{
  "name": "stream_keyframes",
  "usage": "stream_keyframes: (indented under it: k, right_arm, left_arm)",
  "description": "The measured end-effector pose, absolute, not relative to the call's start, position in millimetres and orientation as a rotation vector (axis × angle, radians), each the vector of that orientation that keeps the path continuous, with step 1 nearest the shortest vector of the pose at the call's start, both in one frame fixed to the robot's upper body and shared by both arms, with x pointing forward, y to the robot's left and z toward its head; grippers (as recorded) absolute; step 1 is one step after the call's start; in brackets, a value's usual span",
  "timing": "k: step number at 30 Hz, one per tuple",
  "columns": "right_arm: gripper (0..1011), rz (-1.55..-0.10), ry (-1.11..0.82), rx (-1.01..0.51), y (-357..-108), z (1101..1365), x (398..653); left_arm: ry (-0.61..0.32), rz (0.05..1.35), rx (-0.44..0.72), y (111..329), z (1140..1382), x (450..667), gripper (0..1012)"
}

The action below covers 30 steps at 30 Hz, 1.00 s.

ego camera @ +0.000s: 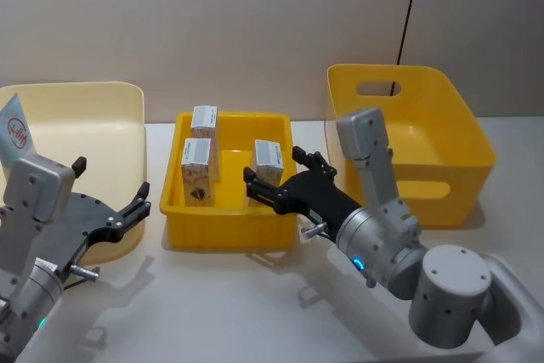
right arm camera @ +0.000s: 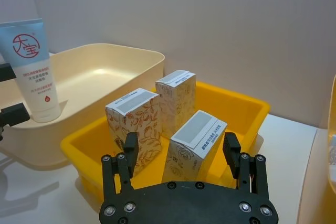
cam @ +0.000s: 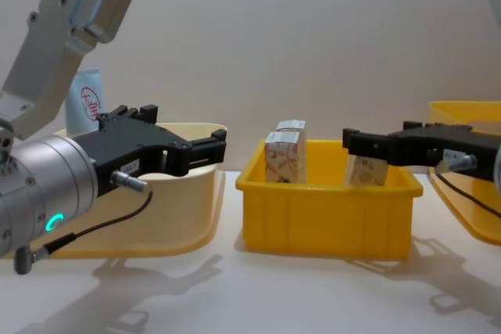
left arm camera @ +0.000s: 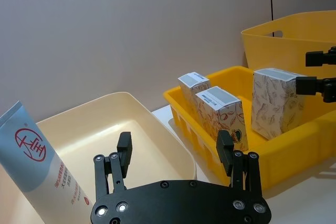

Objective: Bimanual collaborative sorting of washing and personal care products

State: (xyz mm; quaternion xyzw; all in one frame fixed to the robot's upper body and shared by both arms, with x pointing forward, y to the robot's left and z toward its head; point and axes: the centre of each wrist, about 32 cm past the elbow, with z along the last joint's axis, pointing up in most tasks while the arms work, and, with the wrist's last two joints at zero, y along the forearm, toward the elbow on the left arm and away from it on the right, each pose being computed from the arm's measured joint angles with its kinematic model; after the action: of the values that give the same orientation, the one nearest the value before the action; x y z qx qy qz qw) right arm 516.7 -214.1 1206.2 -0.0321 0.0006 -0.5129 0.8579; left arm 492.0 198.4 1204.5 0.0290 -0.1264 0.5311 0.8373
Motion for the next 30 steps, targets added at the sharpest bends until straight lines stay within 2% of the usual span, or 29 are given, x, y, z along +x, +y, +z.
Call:
stream_keyframes:
  k: [30]
  right_arm:
    - [1001,-1.184,0.024,-0.075,-180.8,1196.1,522.5]
  left_arm:
    - [-0.268,1.124,0.061,198.4,1204.4,492.0,1003]
